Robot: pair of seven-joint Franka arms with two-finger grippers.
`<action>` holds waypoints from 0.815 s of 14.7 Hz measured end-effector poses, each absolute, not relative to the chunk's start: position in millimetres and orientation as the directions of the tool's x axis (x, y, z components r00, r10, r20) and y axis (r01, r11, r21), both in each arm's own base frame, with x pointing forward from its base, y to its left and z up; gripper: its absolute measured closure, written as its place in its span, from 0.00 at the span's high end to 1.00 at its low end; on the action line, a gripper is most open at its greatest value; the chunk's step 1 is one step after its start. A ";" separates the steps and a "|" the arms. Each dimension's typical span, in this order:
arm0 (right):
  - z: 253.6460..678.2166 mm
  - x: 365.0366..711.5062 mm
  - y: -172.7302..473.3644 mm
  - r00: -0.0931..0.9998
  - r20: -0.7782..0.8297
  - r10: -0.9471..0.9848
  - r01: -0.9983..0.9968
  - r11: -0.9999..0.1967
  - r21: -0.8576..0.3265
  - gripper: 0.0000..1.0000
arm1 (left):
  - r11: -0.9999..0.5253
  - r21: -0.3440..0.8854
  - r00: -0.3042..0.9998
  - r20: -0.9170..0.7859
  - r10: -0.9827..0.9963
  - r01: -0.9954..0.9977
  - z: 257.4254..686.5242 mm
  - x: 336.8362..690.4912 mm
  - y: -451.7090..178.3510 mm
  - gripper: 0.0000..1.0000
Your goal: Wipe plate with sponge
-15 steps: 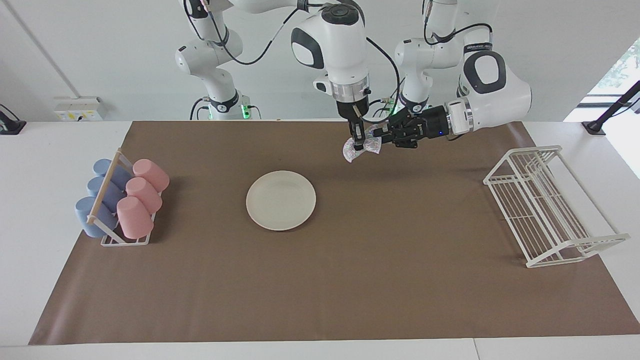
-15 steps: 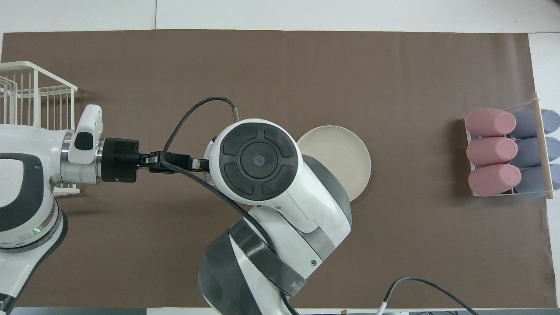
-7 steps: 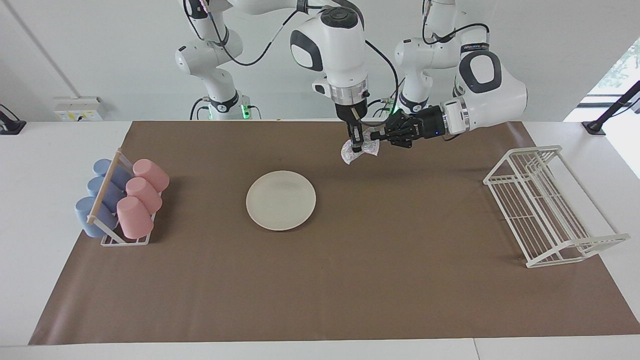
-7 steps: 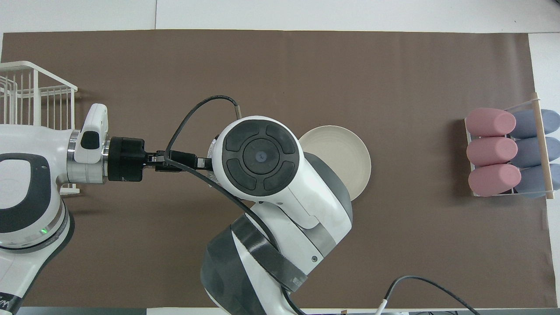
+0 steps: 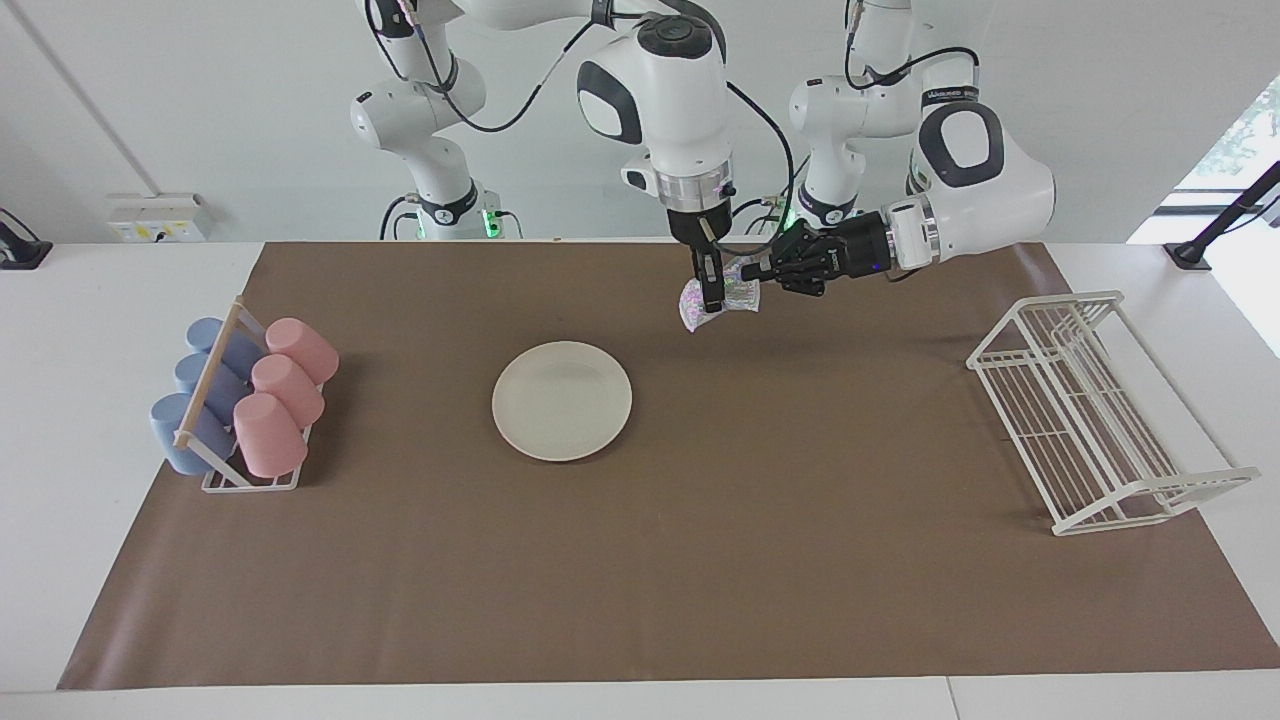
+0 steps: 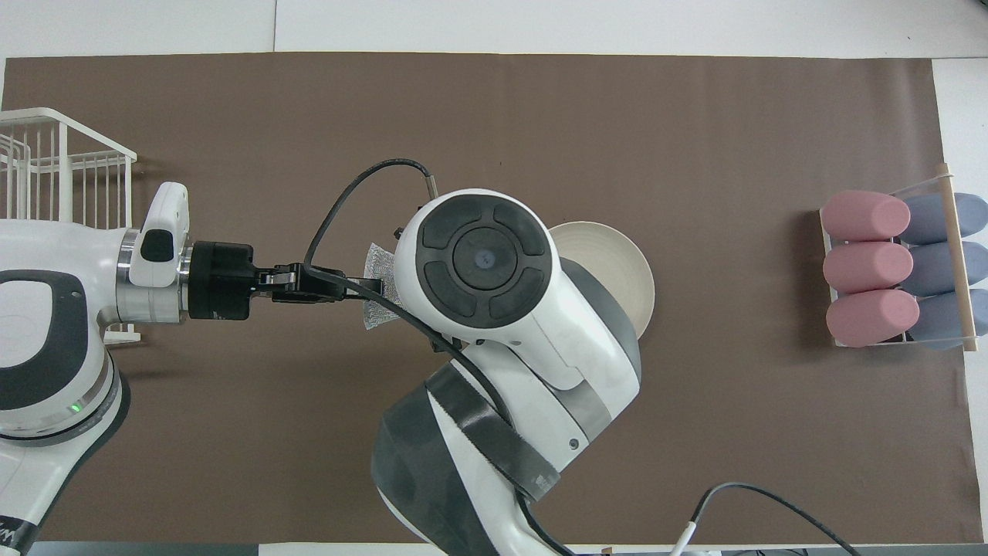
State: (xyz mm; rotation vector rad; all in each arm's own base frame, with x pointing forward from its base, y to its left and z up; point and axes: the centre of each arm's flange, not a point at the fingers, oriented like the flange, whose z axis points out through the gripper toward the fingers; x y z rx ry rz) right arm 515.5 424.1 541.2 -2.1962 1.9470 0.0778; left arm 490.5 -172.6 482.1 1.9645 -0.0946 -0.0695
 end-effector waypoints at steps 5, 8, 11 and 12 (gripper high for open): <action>580.6 545.5 331.6 0.403 -0.100 -0.910 -0.909 -0.386 -0.157 1.00 | -0.419 0.908 0.997 -0.046 -0.059 0.017 483.2 496.4 -154.5 0.04; 608.3 541.8 279.5 0.523 -0.059 -0.850 -0.844 -0.507 -0.177 1.00 | -0.524 0.850 0.997 -0.074 -0.030 0.047 496.0 505.3 -133.0 0.04; 607.9 532.4 232.6 0.667 -0.029 -0.745 -0.742 -0.659 -0.125 1.00 | -0.661 0.746 0.994 -0.113 -0.007 0.080 513.9 510.9 -116.9 0.04; 603.4 530.2 217.2 0.715 -0.034 -0.698 -0.698 -0.711 -0.088 1.00 | -0.702 0.707 0.992 -0.124 -0.004 0.086 520.0 511.7 -112.4 0.04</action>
